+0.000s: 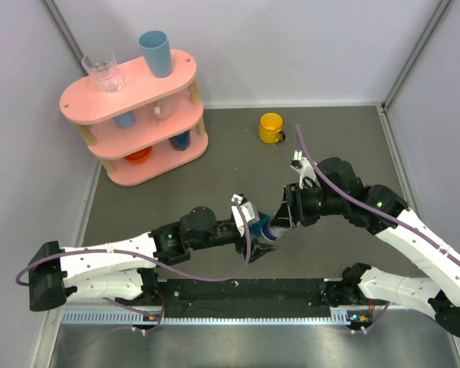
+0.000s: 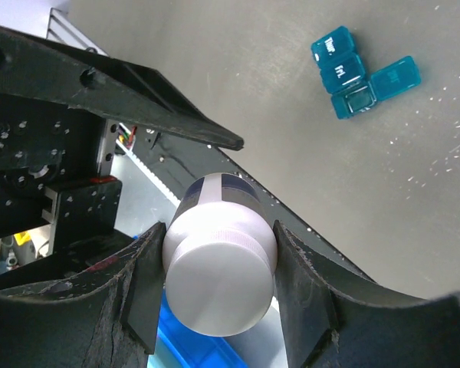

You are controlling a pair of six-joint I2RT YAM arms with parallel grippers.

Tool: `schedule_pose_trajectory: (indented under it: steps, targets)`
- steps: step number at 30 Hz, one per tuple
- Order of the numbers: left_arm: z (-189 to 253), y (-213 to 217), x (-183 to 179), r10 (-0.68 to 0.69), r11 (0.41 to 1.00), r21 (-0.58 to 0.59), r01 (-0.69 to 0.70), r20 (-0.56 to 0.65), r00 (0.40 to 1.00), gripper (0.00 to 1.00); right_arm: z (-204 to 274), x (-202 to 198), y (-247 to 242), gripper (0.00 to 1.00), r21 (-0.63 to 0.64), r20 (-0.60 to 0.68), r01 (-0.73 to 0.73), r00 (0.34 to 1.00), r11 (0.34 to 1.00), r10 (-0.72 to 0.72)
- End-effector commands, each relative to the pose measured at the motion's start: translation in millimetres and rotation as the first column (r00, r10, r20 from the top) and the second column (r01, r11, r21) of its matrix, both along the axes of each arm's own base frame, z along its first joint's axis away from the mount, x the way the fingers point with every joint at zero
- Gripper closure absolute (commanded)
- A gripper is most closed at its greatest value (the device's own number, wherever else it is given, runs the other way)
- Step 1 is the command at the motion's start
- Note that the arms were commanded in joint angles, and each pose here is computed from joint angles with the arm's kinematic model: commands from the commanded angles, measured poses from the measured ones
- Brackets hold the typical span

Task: Sort the pills into containers
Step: Unscrew the lid of the pill bottle.

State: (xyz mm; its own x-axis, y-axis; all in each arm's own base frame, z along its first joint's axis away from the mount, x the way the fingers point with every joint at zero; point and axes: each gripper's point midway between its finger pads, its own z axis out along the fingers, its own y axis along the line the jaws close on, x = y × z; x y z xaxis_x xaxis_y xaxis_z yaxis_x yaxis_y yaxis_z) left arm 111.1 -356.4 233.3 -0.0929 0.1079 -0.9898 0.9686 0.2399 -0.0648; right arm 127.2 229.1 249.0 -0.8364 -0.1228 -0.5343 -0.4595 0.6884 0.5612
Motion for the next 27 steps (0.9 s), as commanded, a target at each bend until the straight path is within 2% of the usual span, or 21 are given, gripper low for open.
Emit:
schedule_pose_trajectory:
  steps: [1, 7, 11, 15, 19, 22, 23, 25, 27]
  targets:
    - [35, -8, 8, 0.028, 0.995, -0.094, -0.023, 0.054, 0.998, 0.01, 17, -3, 15, 1.00, 0.088, 0.028, -0.038, 0.999, 0.995, 0.036]
    - [38, -15, 10, 0.022, 0.997, -0.074, -0.019, 0.048, 0.999, 0.04, 19, -3, 20, 1.00, 0.106, 0.026, -0.049, 0.999, 0.993, 0.047]
    - [40, -21, 10, 0.008, 0.998, -0.062, -0.006, 0.038, 0.999, 0.21, 20, -3, 22, 1.00, 0.115, 0.027, -0.050, 0.998, 0.992, 0.048]
    - [42, -23, 8, 0.000, 0.998, -0.063, 0.002, 0.030, 1.000, 0.34, 21, -5, 21, 1.00, 0.127, 0.030, -0.049, 0.999, 0.991, 0.045]
    - [38, -23, 6, -0.008, 0.999, -0.052, 0.009, 0.017, 1.000, 0.40, 23, -8, 19, 1.00, 0.138, 0.034, -0.046, 0.999, 0.989, 0.042]
    - [36, -23, 5, -0.015, 0.999, -0.042, 0.015, 0.004, 1.000, 0.41, 24, -7, 18, 1.00, 0.139, 0.040, -0.040, 0.999, 0.989, 0.035]
    - [35, -23, 4, -0.019, 0.999, -0.040, 0.019, 0.001, 1.000, 0.39, 24, -7, 18, 1.00, 0.139, 0.038, -0.034, 0.999, 0.990, 0.029]
    - [33, -22, 2, -0.025, 0.999, -0.031, 0.025, -0.006, 1.000, 0.29, 25, -7, 17, 1.00, 0.141, 0.043, -0.030, 0.999, 0.990, 0.025]
    - [30, -22, 0, -0.036, 0.999, -0.023, 0.035, -0.012, 0.999, 0.26, 26, -6, 16, 1.00, 0.144, 0.046, -0.027, 0.999, 0.989, 0.021]
